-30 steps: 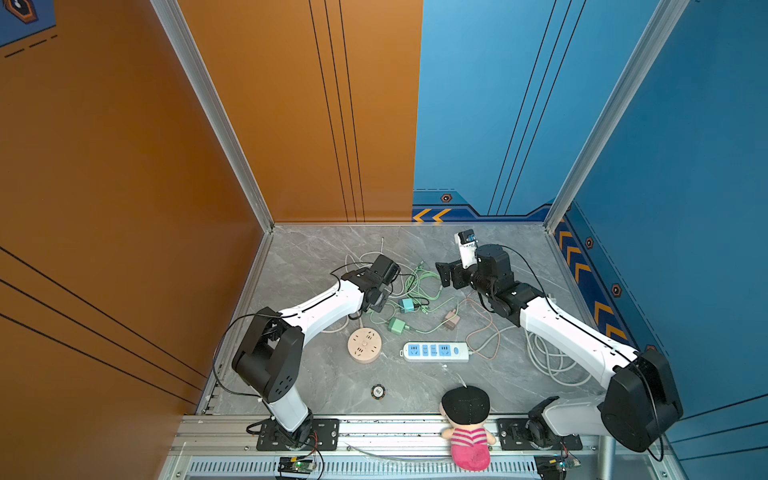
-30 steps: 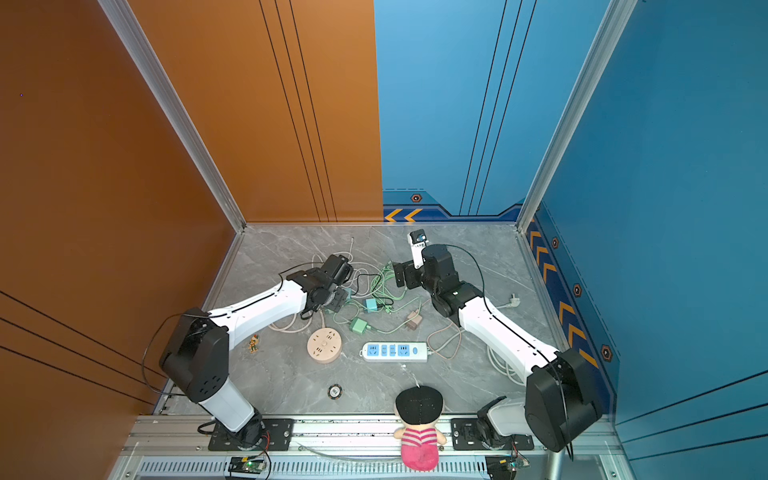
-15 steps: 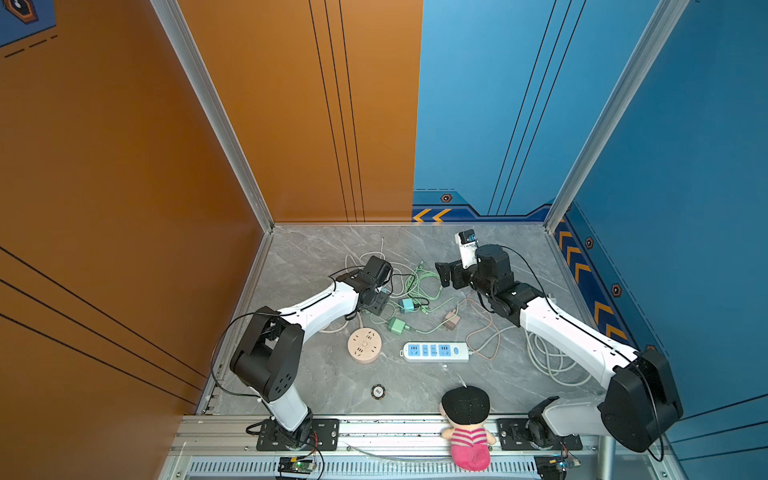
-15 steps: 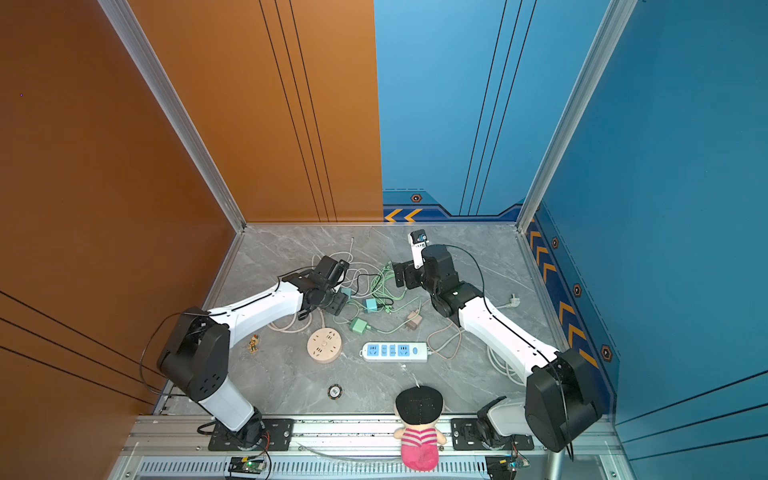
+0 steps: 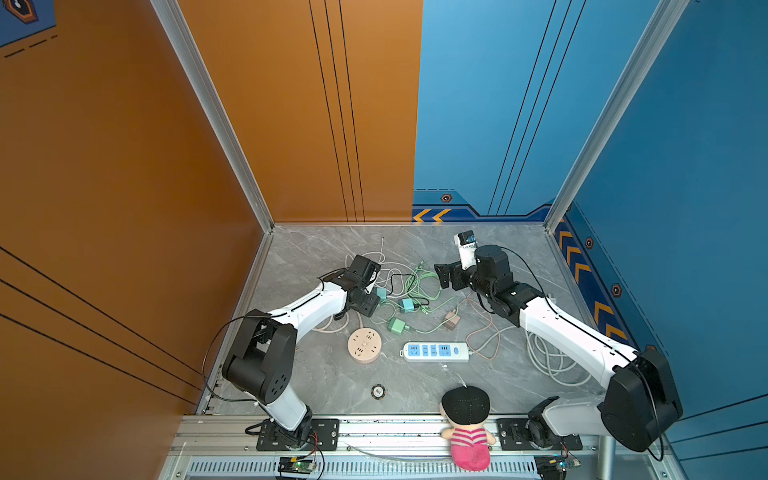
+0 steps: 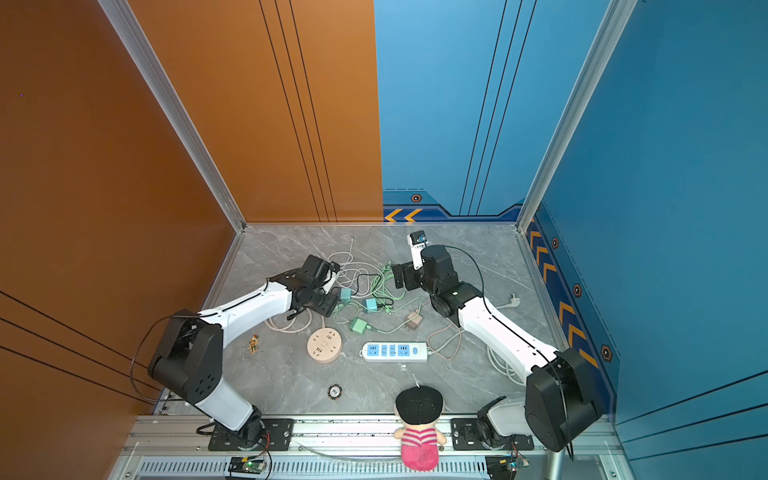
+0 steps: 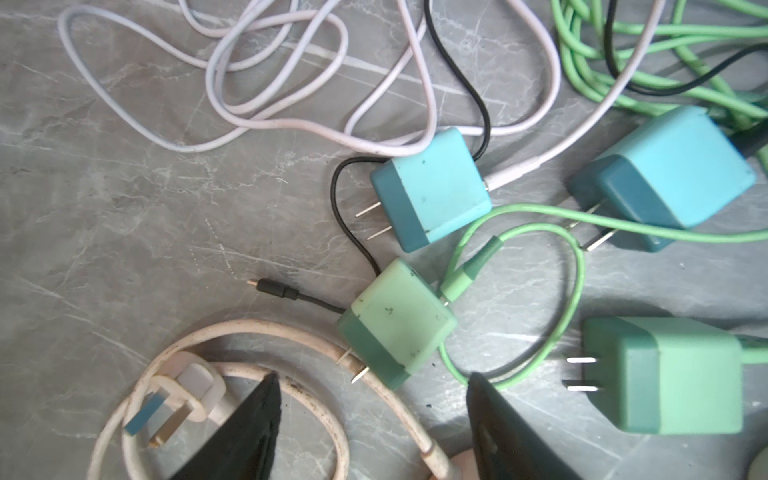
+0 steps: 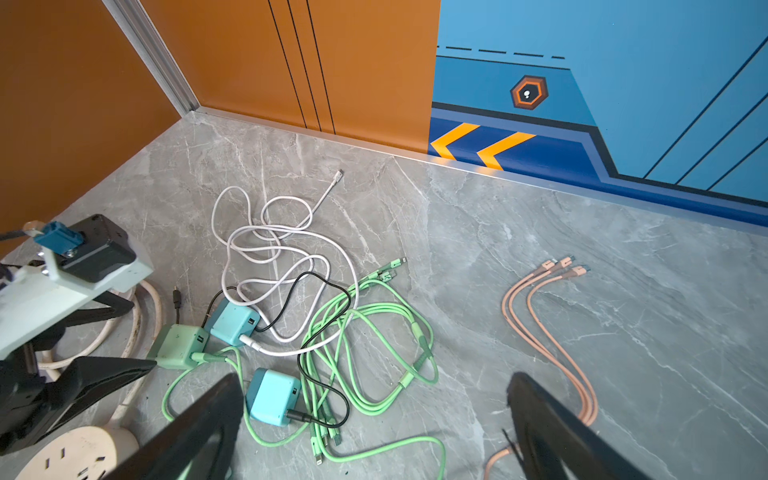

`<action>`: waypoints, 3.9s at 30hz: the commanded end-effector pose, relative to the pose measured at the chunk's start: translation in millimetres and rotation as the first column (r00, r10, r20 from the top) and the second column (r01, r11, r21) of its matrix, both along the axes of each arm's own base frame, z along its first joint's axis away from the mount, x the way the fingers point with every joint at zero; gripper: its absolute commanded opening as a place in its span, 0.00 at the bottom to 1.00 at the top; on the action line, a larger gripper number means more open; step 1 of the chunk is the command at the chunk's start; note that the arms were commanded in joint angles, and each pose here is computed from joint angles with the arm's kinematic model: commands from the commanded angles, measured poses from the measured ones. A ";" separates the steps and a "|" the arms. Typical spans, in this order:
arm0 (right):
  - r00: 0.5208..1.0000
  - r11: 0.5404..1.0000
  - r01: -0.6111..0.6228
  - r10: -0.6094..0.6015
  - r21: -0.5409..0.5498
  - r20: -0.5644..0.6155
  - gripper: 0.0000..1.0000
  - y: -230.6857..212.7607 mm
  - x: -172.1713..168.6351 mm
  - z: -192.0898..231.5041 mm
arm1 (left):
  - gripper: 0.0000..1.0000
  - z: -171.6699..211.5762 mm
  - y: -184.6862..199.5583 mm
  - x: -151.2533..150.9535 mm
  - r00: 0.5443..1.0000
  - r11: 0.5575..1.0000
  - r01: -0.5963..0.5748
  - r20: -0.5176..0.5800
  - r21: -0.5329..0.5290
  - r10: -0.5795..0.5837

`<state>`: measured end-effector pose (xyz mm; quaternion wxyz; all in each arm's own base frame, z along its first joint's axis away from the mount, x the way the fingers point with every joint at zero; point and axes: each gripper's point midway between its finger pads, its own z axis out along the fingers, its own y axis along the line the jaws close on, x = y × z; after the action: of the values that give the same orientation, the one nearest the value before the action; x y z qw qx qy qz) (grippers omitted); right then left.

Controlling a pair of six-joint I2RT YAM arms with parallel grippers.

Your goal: Insert the plug

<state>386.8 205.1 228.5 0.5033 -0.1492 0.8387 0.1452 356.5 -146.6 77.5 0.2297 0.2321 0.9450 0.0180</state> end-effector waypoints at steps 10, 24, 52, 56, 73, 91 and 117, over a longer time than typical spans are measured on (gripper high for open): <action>0.997 0.999 -0.023 0.026 0.043 -0.070 1.00 20.2 2.5 -12.6 | 0.69 -28.9 -12.7 -0.9 0.997 0.999 0.052 -0.062 0.011 -0.052; 0.993 0.998 -0.059 0.062 0.035 -0.103 1.00 39.5 2.3 -21.4 | 0.61 -36.7 -22.9 -1.2 0.990 0.994 0.107 -0.091 -0.005 -0.107; 0.984 0.995 -0.096 0.098 0.026 -0.146 1.00 58.7 -2.7 -30.6 | 0.66 -34.3 -26.2 11.2 0.987 0.991 0.131 -0.096 0.039 -0.127; 0.983 0.995 -0.103 0.105 0.020 -0.153 1.00 62.1 -4.0 -31.9 | 0.63 -40.3 -24.4 8.3 0.985 0.991 0.131 -0.118 0.026 -0.127; 0.972 0.990 -0.138 0.140 0.023 -0.190 1.00 75.2 -10.2 -39.0 | 0.55 -50.7 -30.0 -3.8 0.975 0.992 0.121 -0.183 -0.035 -0.125; 0.934 0.965 -0.221 0.251 0.139 -0.254 0.99 92.4 -26.9 -37.7 | 0.35 20.0 -47.4 0.7 0.988 0.978 0.146 -0.024 -0.147 -0.151; 0.789 0.820 -0.263 0.486 0.508 -0.375 0.70 142.1 -52.9 -41.4 | 0.34 92.2 -56.2 -24.2 0.967 0.957 0.212 0.184 -0.197 -0.176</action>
<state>339.3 344.5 177.8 0.2600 -0.1554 0.8427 0.4450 329.1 -207.2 159.8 0.3075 0.3089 0.8952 -0.0933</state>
